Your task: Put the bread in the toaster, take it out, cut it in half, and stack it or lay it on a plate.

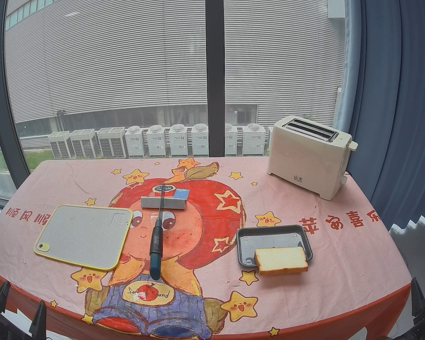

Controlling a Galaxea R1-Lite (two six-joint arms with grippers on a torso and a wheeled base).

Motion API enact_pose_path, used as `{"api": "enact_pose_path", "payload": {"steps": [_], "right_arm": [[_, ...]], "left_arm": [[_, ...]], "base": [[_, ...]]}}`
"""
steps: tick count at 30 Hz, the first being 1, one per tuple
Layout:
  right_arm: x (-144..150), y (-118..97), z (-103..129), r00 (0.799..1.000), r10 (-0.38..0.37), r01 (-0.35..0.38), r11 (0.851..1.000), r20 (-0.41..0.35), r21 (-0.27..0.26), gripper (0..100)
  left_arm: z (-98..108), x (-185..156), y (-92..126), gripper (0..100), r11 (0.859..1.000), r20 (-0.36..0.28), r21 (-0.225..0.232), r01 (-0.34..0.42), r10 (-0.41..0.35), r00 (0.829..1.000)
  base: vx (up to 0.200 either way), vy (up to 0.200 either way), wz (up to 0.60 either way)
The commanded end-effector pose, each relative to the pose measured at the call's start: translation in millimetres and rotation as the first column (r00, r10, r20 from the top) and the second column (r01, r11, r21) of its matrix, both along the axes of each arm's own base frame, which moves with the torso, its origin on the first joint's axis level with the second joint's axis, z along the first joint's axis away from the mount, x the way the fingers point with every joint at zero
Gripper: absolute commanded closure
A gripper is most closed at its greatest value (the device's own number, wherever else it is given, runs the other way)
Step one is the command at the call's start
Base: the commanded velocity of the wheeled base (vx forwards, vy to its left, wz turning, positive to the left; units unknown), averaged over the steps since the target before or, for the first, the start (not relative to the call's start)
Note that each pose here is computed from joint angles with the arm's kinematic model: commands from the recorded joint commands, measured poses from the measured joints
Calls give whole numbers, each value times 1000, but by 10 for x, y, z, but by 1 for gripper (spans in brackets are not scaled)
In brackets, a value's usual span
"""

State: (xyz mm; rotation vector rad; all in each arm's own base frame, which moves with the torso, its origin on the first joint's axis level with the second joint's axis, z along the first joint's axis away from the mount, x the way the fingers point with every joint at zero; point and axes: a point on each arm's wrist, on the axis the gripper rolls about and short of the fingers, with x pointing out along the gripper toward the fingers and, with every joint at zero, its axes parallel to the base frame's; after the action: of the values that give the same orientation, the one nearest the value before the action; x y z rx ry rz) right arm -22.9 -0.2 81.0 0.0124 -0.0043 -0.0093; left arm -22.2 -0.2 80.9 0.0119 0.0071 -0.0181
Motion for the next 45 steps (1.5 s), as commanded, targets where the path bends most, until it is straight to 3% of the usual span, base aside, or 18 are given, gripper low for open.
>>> {"api": "enact_pose_path", "payload": {"steps": [1, 45], "right_arm": [[2, 0, -52, 1000, 0, 0, 1000, -3, -2, 0], [5, 3, -54, 1000, 8, -8, 1000, -11, -12, 0]], "left_arm": [[-45, 11, 0, 0, 1000, -16, 0, 0, 0, 1000], [-45, 11, 0, 0, 1000, -16, 0, 0, 0, 1000]], "base": [[0, 0, 0], [0, 0, 0]]}}
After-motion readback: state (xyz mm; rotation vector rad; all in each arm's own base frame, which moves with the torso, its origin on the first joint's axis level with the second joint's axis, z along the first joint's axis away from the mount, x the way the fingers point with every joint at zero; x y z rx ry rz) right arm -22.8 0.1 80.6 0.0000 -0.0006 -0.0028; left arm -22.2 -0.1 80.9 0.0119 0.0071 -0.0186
